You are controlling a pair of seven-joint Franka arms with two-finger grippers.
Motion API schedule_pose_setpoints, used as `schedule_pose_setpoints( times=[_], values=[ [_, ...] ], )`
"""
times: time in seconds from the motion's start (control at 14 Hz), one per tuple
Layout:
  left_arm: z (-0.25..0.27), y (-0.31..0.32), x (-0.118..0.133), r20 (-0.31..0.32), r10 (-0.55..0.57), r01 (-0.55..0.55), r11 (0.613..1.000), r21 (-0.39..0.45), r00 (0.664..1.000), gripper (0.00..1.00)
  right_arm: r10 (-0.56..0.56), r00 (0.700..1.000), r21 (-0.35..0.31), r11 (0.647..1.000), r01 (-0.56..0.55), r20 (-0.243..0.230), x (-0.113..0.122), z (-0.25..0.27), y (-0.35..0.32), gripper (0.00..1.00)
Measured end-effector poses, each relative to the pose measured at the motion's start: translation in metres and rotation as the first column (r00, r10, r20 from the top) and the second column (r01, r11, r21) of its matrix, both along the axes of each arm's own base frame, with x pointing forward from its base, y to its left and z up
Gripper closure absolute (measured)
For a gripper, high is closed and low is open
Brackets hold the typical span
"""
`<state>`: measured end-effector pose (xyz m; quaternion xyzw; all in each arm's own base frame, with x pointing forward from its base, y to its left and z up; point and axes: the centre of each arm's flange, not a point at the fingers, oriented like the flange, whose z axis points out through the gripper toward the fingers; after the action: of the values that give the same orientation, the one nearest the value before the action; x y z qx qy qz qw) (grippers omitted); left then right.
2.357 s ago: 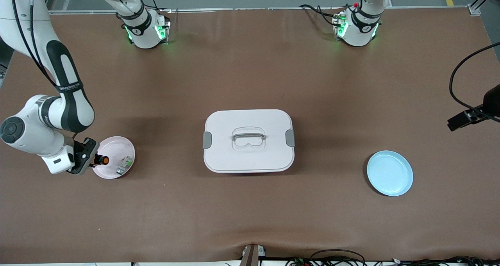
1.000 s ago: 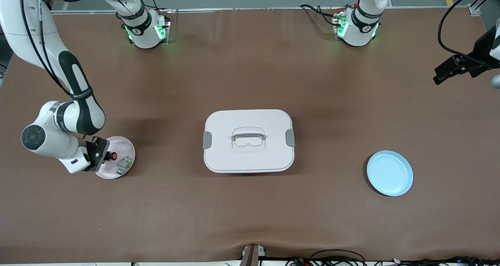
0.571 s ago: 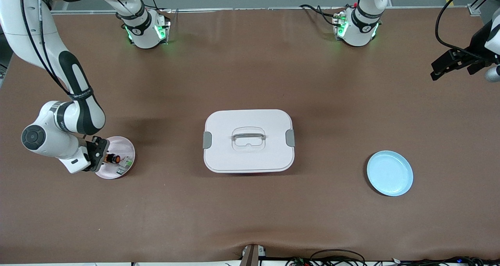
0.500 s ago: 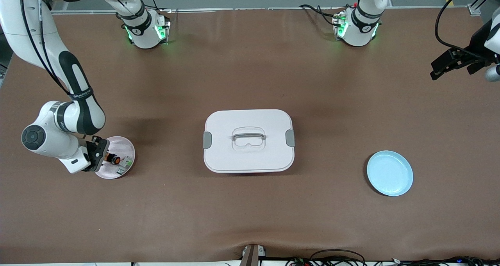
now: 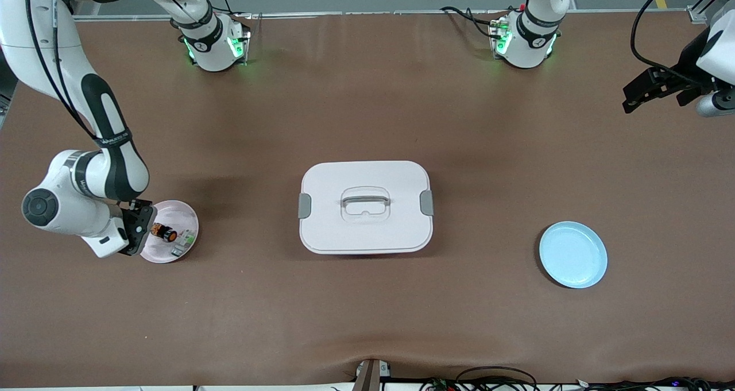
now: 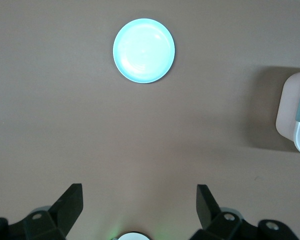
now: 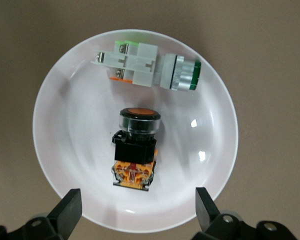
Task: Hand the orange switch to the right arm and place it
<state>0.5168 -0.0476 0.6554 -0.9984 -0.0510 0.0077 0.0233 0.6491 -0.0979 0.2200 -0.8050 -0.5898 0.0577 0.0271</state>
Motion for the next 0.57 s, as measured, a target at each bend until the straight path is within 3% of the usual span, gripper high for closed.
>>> schedule_pose_setpoints(
  times=[0.14, 0.29, 0.43, 0.57],
  values=[
    [0.006, -0.006, -0.005, 0.006, -0.011, 0.011, 1.0, 0.001, 1.0, 0.0, -0.093, 0.995, -0.011, 0.996, 0.092, -0.033, 0.005, 0.017, -0.001, 0.0],
    [0.009, -0.008, -0.009, 0.009, -0.017, 0.017, 1.0, 0.002, 1.0, 0.0, -0.231, 0.971, -0.036, 0.973, 0.229, -0.056, 0.007, 0.026, -0.001, 0.0],
    [0.009, -0.008, -0.009, 0.008, -0.019, 0.019, 1.0, 0.003, 1.0, 0.0, -0.44, 0.895, -0.083, 0.897, 0.435, -0.067, 0.005, 0.031, 0.001, 0.0],
    [0.007, -0.007, -0.009, 0.004, -0.019, 0.019, 1.0, 0.003, 1.0, 0.0, -0.625, 0.78, -0.12, 0.777, 0.617, -0.036, 0.005, 0.042, 0.004, 0.0]
  ],
)
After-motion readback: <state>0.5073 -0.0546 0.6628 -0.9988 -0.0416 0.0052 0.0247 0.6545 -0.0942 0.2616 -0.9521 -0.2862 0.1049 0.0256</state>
